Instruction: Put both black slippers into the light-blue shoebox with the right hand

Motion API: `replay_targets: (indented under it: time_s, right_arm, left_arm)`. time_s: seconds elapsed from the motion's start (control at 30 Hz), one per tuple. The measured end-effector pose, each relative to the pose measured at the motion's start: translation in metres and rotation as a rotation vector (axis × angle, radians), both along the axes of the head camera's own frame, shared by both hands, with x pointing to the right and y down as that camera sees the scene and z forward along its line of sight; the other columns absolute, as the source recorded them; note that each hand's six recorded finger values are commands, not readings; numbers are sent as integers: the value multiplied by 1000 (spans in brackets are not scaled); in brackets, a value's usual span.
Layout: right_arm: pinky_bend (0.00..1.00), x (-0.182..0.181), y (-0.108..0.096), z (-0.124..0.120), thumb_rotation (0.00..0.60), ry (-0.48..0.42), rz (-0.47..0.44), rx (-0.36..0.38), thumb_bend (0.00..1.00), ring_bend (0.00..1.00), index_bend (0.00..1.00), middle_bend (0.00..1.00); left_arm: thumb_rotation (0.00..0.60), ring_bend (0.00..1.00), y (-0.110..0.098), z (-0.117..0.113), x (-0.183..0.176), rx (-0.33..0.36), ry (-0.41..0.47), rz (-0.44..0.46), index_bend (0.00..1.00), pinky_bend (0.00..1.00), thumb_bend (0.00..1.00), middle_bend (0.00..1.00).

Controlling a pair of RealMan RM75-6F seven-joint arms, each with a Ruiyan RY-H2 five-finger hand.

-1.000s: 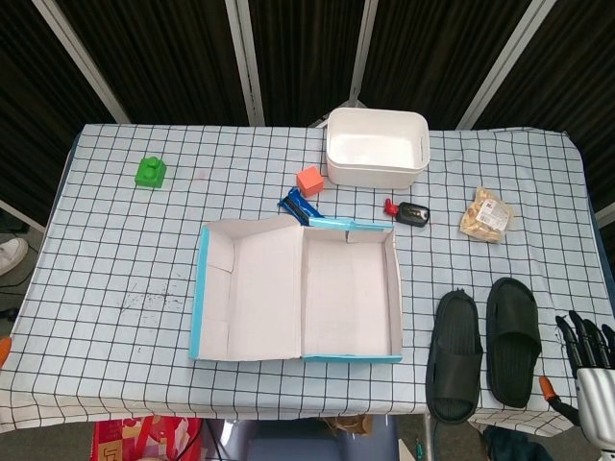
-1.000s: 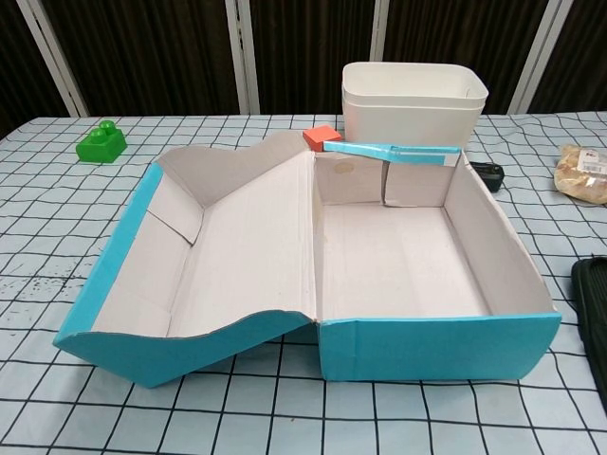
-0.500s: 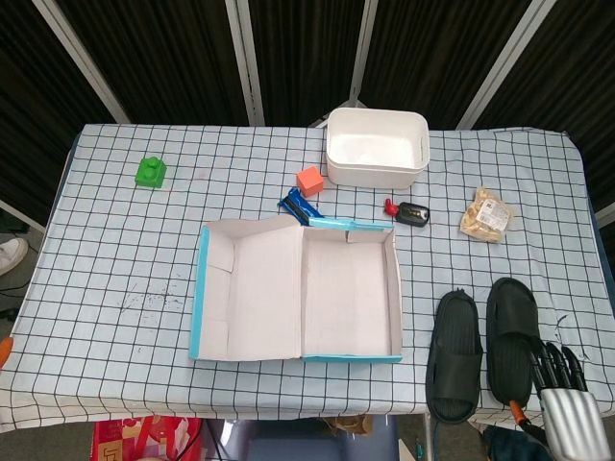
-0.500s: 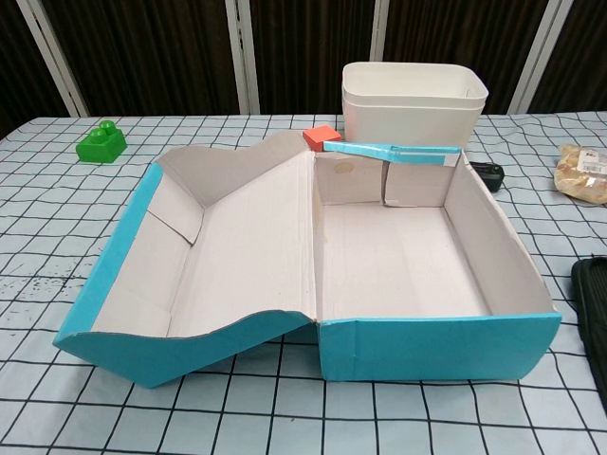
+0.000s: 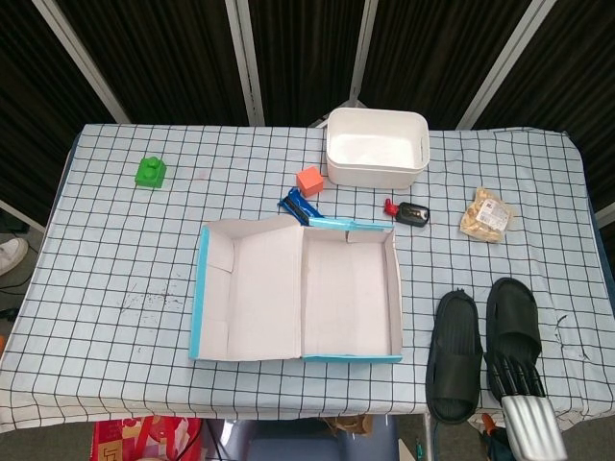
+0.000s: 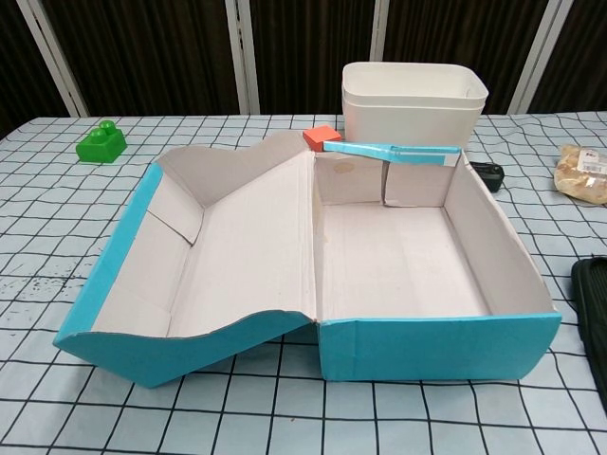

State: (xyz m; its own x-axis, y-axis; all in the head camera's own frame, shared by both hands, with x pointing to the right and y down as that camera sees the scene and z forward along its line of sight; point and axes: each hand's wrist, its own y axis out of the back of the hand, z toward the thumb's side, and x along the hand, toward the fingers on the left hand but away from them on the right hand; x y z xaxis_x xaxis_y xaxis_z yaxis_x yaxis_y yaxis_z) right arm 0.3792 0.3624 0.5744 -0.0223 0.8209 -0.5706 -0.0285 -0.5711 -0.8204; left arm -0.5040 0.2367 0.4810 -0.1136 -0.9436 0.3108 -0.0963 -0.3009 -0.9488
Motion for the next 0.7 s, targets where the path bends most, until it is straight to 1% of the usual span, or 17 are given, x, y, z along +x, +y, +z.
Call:
replay_targets:
  time_s: [0.13, 0.37, 0.5, 0.7]
  right_arm:
    - [11, -7, -2, 5, 600, 27, 0, -17, 277, 0, 0, 1]
    - [11, -15, -7, 12, 600, 40, 22, -71, 198, 0, 0, 0]
    - [11, -18, -12, 11, 600, 57, 18, -103, 155, 0, 0, 0]
    - [11, -29, -21, 7, 600, 67, 12, -152, 153, 0, 0, 0]
  left_arm:
    - [600, 0, 0, 1, 1, -5, -1, 4, 38, 16, 458, 30]
    - [600, 0, -1, 2, 1, -11, -5, 3, 36, 16, 458, 30]
    - [600, 0, -1, 2, 1, -10, -6, 4, 36, 16, 458, 30]
    - [600, 0, -1, 3, 1, -15, -8, 4, 36, 16, 459, 30]
